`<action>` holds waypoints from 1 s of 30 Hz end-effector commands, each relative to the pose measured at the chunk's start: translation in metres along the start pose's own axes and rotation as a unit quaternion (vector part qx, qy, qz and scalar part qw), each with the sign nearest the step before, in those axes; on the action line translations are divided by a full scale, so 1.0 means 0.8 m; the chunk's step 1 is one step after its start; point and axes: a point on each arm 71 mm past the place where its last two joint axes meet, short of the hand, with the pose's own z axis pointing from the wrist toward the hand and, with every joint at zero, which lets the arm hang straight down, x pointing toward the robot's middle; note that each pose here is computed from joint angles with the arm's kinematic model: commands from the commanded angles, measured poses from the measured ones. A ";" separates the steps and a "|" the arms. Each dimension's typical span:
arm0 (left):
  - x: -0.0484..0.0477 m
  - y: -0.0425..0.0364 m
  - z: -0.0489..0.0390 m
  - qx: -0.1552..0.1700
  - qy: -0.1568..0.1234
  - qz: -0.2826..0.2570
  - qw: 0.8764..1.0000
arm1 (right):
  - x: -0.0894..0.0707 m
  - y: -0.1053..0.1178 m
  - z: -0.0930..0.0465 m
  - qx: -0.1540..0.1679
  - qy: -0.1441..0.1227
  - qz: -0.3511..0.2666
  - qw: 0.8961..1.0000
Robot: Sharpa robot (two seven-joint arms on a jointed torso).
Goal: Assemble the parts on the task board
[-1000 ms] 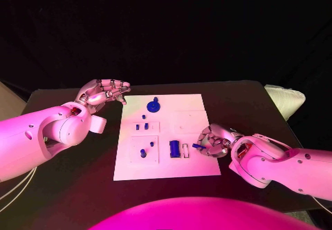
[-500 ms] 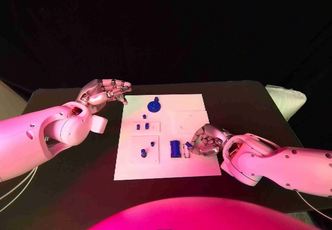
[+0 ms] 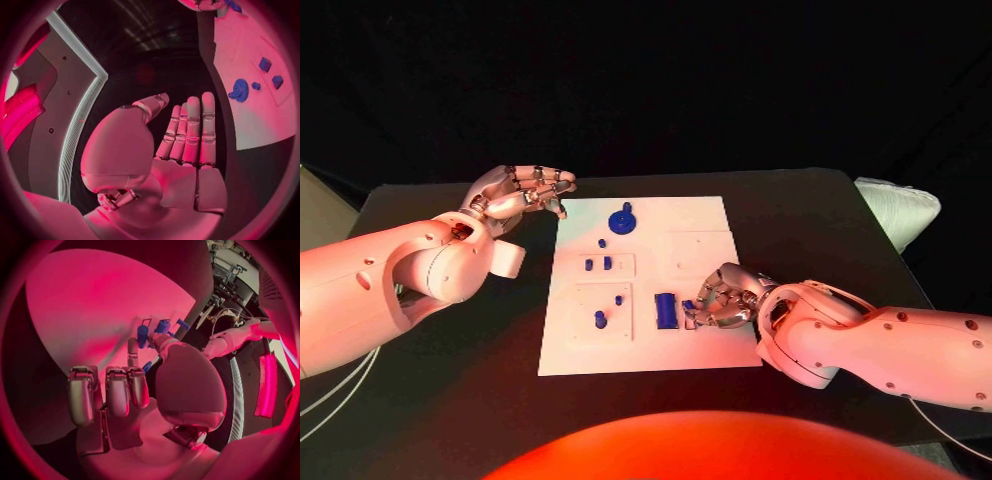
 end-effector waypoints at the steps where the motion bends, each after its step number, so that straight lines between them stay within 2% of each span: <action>1: 0.004 -0.0007 0.001 0.001 0.010 -0.003 1.000 | 0.003 -0.001 0.000 0.005 0.010 -0.009 1.000; 17: 0.003 -0.0004 0.000 0.000 0.010 -0.003 1.000 | 0.004 0.002 0.001 0.000 0.003 -0.010 1.000; 30: 0.002 -0.0002 0.000 -0.001 0.009 -0.003 1.000 | 0.005 0.004 -0.002 -0.006 0.008 -0.007 1.000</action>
